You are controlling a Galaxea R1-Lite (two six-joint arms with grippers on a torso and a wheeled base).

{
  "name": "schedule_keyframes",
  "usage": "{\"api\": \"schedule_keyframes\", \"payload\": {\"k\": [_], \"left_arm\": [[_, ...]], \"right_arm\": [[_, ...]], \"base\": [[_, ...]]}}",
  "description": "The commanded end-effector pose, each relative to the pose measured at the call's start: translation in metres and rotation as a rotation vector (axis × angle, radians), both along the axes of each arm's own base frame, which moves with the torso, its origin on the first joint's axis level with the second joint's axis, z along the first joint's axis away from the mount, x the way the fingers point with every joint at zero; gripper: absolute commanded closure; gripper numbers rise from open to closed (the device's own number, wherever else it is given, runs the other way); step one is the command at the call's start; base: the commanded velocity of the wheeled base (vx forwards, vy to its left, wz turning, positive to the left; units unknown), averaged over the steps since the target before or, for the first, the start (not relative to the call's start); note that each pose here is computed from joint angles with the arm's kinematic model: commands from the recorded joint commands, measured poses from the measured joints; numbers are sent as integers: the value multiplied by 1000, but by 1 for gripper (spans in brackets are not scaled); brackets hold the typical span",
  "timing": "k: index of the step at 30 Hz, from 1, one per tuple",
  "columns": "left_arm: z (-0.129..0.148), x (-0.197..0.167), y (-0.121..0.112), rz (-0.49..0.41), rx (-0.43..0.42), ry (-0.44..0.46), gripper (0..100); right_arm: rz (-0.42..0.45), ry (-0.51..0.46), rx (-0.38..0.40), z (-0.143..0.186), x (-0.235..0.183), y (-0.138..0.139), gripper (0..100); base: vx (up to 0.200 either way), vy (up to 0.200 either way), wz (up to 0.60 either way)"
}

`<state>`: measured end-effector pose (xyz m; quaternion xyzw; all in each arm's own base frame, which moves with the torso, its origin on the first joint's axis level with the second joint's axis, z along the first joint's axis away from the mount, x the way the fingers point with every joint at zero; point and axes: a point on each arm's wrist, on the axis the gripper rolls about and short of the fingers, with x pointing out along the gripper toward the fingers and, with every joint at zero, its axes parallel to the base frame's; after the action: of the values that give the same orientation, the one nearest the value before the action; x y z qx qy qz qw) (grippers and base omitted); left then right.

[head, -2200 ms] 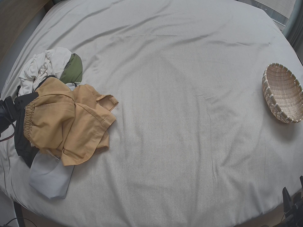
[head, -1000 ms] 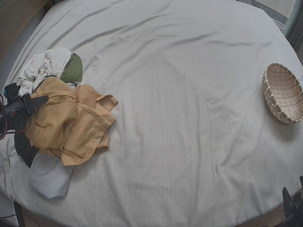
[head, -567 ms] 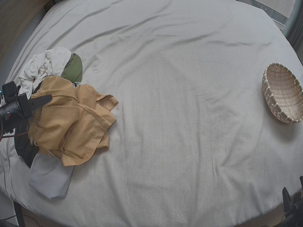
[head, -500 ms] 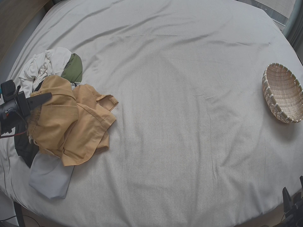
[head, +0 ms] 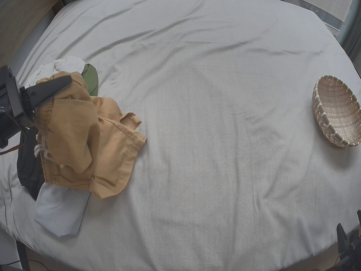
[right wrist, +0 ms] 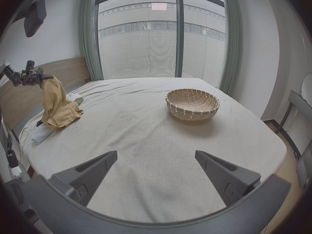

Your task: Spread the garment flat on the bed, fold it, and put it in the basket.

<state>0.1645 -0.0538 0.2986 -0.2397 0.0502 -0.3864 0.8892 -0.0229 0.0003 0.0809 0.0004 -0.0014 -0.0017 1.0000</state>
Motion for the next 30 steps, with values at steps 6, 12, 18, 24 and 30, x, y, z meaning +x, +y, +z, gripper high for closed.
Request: {"api": "schedule_keyframes", "payload": {"k": [6, 12, 18, 24, 30], "left_arm": [[2, 4, -53, -114, 14, -2, 100], [-10, 17, -84, -135, 71, 24, 100], [17, 13, -103, -182, 23, -48, 100], [47, 1, -113, -238, -35, -125, 100], [77, -17, -115, -302, -82, -178, 100]], "right_arm": [[0, 1, 2, -5, 0, 0, 0], [0, 1, 1, -5, 0, 0, 0], [0, 1, 1, -5, 0, 0, 0], [0, 1, 1, -5, 0, 0, 0], [0, 1, 1, -5, 0, 0, 0]], "base": [[0, 0, 0], [0, 0, 0], [0, 0, 0], [0, 0, 0], [0, 0, 0]]}}
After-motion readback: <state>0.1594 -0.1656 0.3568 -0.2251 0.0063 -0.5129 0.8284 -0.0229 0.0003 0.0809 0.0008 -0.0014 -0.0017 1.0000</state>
